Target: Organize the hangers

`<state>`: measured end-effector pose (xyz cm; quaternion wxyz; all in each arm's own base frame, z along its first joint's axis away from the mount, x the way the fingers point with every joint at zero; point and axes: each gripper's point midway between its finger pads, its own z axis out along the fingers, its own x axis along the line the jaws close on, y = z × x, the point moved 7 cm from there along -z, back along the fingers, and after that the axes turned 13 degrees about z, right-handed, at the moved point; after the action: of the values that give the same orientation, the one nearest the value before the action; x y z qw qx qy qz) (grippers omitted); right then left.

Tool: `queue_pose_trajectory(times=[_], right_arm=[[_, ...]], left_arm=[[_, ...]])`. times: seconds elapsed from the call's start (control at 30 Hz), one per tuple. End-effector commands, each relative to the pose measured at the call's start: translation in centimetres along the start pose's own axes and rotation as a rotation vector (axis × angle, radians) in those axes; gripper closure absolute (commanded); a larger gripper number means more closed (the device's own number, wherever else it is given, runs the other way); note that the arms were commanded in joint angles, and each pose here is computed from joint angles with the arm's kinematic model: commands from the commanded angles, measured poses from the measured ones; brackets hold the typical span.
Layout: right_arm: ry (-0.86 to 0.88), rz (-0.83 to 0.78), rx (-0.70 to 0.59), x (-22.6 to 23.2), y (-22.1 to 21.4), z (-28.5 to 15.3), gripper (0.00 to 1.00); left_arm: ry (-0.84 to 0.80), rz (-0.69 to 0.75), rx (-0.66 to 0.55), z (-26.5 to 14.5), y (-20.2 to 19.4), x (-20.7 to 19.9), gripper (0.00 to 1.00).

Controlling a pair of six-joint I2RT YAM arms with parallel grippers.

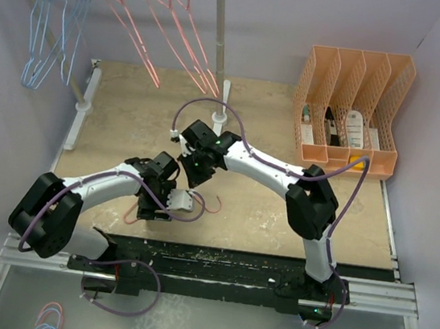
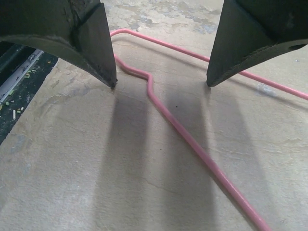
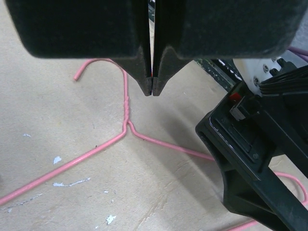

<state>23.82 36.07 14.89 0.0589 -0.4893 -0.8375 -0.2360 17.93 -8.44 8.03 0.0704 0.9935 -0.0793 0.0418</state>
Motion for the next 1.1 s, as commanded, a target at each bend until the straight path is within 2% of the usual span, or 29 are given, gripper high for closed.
queue_pose_trajectory(times=[0.0,0.1,0.2,0.67,1.07], right_arm=[[0.044,0.018,-0.037,0.3,0.8,-2.0,0.95],[-0.059,-0.011,0.017,-1.6,-0.4,-0.6,0.69],[-0.109,-0.004,0.050,-2.4,-1.5,0.5,0.59],[-0.107,-0.025,0.129,-1.5,-3.1,3.8,0.57],[-0.215,-0.045,0.191,-1.9,-5.3,7.0,0.58]], left_arm=[[0.057,-0.043,-0.054,0.6,0.8,1.2,0.19],[0.081,-0.044,-0.059,0.1,0.8,1.3,0.16],[0.083,-0.047,-0.060,-0.1,0.8,1.1,0.16],[0.083,-0.046,-0.053,-0.9,0.6,0.7,0.15],[0.085,-0.045,-0.055,-1.2,0.6,0.5,0.14]])
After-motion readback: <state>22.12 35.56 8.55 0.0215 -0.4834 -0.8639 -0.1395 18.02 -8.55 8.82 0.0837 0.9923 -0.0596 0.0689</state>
